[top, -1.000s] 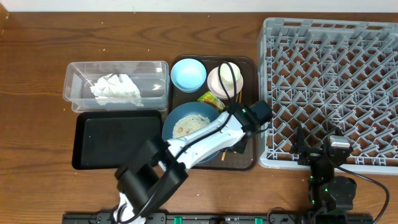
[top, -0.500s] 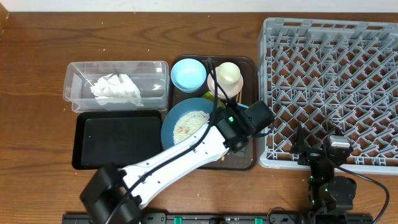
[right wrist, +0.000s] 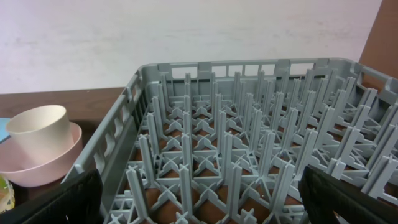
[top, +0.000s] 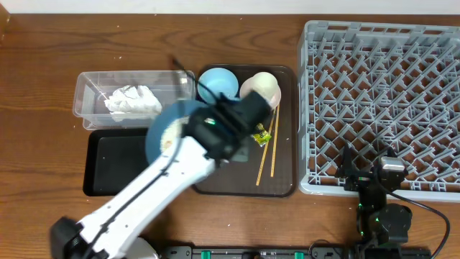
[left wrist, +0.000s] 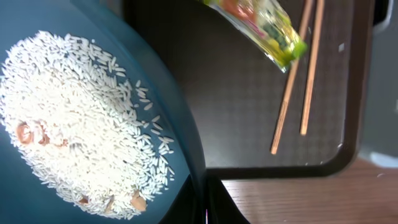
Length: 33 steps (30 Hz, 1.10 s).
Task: Sort waste into correct bins and load items into the dishwasher rack
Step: 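Lift the blue plate with the left gripper over the black tray, then tilt the blue plate with the left gripper to dump rice onto the black tray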
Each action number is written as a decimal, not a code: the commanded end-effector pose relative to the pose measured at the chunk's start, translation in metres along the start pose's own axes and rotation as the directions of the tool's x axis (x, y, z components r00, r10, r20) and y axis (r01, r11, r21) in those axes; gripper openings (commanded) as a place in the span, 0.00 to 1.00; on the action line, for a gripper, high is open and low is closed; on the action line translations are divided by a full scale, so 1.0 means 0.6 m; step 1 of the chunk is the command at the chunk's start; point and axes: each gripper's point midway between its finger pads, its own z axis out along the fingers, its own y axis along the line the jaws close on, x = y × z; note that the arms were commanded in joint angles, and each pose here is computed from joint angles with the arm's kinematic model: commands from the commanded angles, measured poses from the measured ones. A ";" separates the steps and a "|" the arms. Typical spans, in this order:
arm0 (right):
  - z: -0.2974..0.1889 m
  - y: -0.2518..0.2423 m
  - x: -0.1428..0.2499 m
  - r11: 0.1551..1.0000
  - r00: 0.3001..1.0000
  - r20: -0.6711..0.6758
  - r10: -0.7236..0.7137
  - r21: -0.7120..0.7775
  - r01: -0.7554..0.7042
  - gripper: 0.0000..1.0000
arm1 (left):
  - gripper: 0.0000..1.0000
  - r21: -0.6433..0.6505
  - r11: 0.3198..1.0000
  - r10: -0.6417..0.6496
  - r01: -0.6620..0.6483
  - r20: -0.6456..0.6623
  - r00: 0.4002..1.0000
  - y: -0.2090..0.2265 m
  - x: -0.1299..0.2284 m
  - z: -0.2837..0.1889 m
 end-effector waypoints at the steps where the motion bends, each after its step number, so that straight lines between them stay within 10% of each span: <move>1: 0.000 -0.005 0.001 1.000 1.000 -0.001 0.003 0.013 -0.003 0.99 | 0.06 0.086 0.995 -0.050 0.051 -0.009 0.999 0.025 -0.007 -0.026; 33: 0.000 -0.005 0.001 1.000 1.000 -0.001 0.003 0.013 -0.003 0.99 | 0.06 0.761 0.621 -0.377 0.187 0.080 0.923 0.228 -0.076 -0.113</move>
